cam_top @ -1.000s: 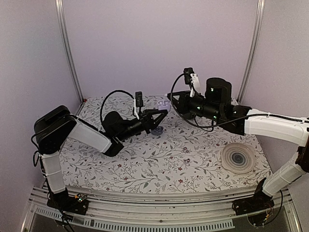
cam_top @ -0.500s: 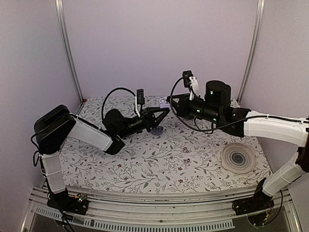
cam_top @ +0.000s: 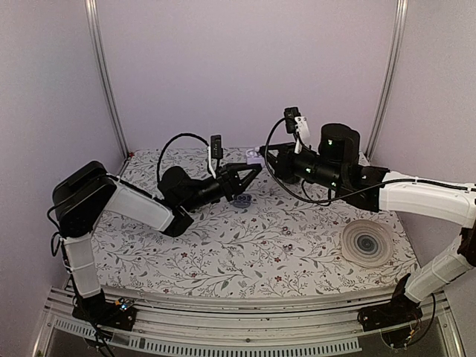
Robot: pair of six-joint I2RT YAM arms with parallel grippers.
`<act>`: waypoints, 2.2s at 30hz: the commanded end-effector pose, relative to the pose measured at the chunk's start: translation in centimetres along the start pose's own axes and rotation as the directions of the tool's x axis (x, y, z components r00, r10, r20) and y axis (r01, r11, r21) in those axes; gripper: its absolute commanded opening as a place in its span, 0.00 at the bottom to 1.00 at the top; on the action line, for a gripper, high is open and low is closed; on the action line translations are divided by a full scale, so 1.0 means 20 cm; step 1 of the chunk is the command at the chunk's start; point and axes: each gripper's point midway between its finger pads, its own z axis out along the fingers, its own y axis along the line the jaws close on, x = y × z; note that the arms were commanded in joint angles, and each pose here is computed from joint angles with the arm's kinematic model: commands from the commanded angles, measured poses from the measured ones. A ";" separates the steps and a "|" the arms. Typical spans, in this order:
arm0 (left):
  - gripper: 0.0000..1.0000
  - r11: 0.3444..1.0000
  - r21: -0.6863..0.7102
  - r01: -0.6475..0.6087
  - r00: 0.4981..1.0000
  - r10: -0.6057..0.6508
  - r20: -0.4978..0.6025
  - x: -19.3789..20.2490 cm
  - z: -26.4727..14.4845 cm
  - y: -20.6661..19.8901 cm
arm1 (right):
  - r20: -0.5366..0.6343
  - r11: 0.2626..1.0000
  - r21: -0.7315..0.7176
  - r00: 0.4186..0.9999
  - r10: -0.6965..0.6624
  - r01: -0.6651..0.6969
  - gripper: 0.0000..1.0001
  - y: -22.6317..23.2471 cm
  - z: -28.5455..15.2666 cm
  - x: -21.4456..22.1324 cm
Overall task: Insert the wireless bluetooth earbuds into the charging case
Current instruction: Insert the left earbud into the left side groove of the charging case.
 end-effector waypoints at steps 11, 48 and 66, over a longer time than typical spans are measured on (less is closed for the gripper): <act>0.00 0.994 0.009 -0.106 0.994 0.106 0.004 -0.07 0.05 -0.01 | -0.026 0.999 -0.047 1.000 -0.012 0.011 0.05 0.05 -0.04 0.03; 0.00 0.965 -0.046 -0.259 0.961 0.253 -0.108 0.05 -0.06 0.08 | -0.098 0.996 0.088 0.995 0.014 -0.006 0.18 -0.04 -0.07 0.00; 0.00 0.938 -0.050 -0.344 0.936 0.339 -0.096 0.09 -0.12 0.10 | -0.342 0.993 0.109 0.936 0.084 -0.050 0.47 -0.01 -0.04 0.17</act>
